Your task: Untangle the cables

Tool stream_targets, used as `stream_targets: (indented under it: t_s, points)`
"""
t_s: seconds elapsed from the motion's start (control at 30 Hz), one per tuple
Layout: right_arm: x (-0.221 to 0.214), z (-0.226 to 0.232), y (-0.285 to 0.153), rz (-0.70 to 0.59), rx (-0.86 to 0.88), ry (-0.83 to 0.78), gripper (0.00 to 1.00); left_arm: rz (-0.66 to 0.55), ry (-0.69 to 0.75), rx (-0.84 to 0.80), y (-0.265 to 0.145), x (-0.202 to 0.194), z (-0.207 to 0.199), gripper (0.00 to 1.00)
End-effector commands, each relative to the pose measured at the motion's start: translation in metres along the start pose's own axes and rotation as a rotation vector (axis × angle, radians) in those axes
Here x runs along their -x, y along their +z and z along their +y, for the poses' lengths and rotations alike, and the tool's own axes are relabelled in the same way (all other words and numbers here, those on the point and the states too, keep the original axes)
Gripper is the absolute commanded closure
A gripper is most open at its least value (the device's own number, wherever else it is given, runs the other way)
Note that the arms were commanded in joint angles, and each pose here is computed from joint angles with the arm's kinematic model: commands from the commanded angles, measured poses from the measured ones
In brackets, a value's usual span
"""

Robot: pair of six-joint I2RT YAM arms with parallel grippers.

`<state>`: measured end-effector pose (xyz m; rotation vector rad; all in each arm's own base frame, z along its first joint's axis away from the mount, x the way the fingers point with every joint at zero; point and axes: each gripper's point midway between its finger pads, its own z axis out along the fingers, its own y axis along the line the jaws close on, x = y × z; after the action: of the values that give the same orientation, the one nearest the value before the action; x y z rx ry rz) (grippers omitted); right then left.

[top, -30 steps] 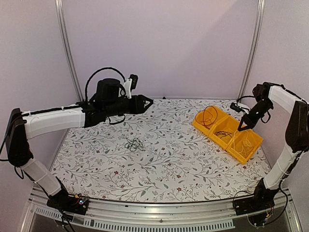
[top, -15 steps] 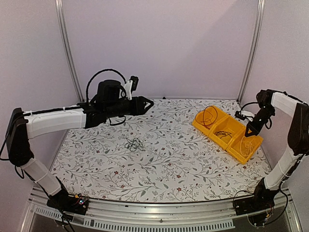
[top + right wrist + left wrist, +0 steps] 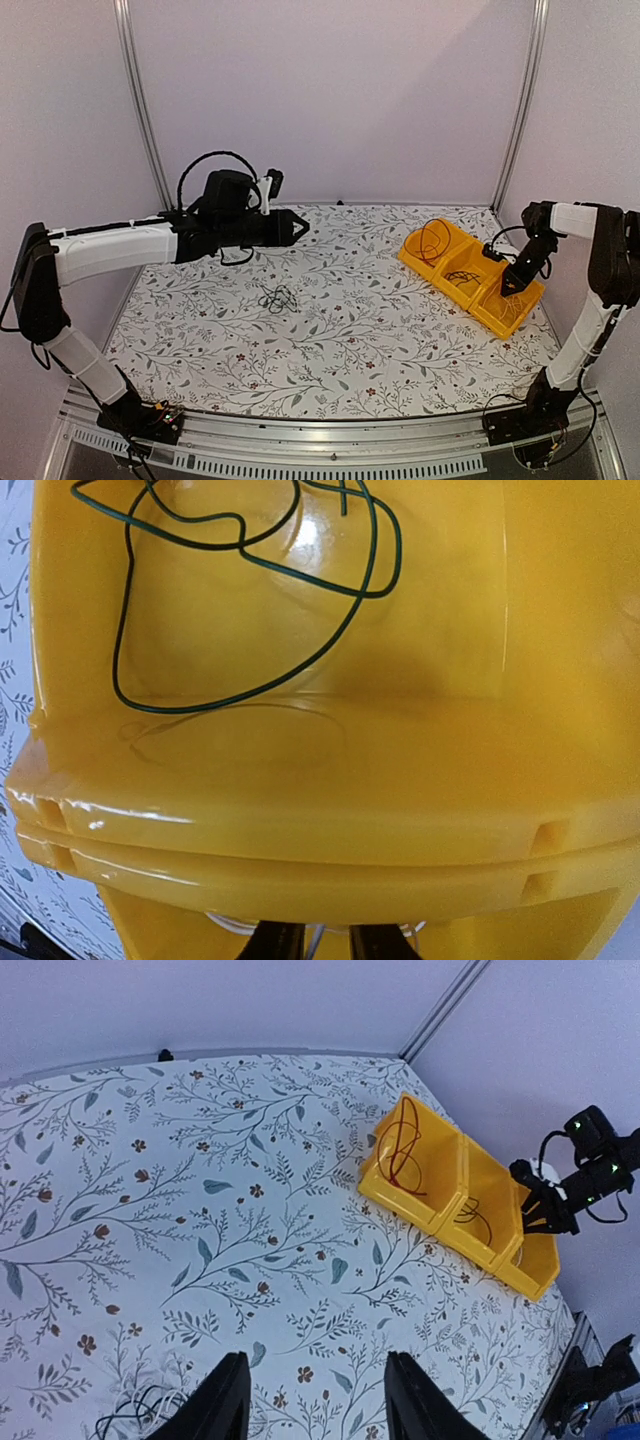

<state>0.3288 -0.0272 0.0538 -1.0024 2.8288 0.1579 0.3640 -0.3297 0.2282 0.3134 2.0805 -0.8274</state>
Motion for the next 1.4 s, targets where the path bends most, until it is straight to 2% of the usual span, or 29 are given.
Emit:
stream_targets:
  t_s: [0.0, 0.13, 0.27, 0.53, 0.7, 0.9, 1.23, 1.37]
  points:
    - [0.01, 0.003, -0.032, -0.076, -0.047, -0.003, 0.71, 0.165, -0.067, 0.209, 0.002, -0.036, 0.049, 0.55]
    - [0.035, 0.0, -0.078, -0.21, -0.106, 0.019, 0.56, 0.307, -0.165, 0.369, -0.012, -0.073, 0.092, 0.62]
    - [0.062, 0.007, -0.106, -0.316, -0.106, 0.053, 0.54, 0.363, -0.244, 0.437, -0.023, -0.095, 0.116, 0.63]
    - [0.091, 0.052, -0.125, -0.429, -0.027, -0.049, 0.51, 0.325, -0.323, 0.282, 0.007, -0.077, 0.11, 0.59]
    - [0.104, 0.062, -0.133, -0.463, 0.011, -0.082, 0.49, 0.343, -0.407, 0.212, 0.035, -0.074, 0.1, 0.57]
    - [0.104, 0.068, -0.131, -0.466, 0.034, -0.087, 0.48, 0.351, -0.514, 0.22, 0.053, -0.08, 0.104, 0.59]
    - [0.099, 0.071, -0.128, -0.46, 0.033, -0.091, 0.48, 0.415, -0.648, 0.314, 0.065, -0.104, 0.118, 0.61]
    - [0.1, 0.071, -0.128, -0.463, 0.033, -0.09, 0.48, 0.434, -0.651, 0.339, 0.071, -0.108, 0.121, 0.61]
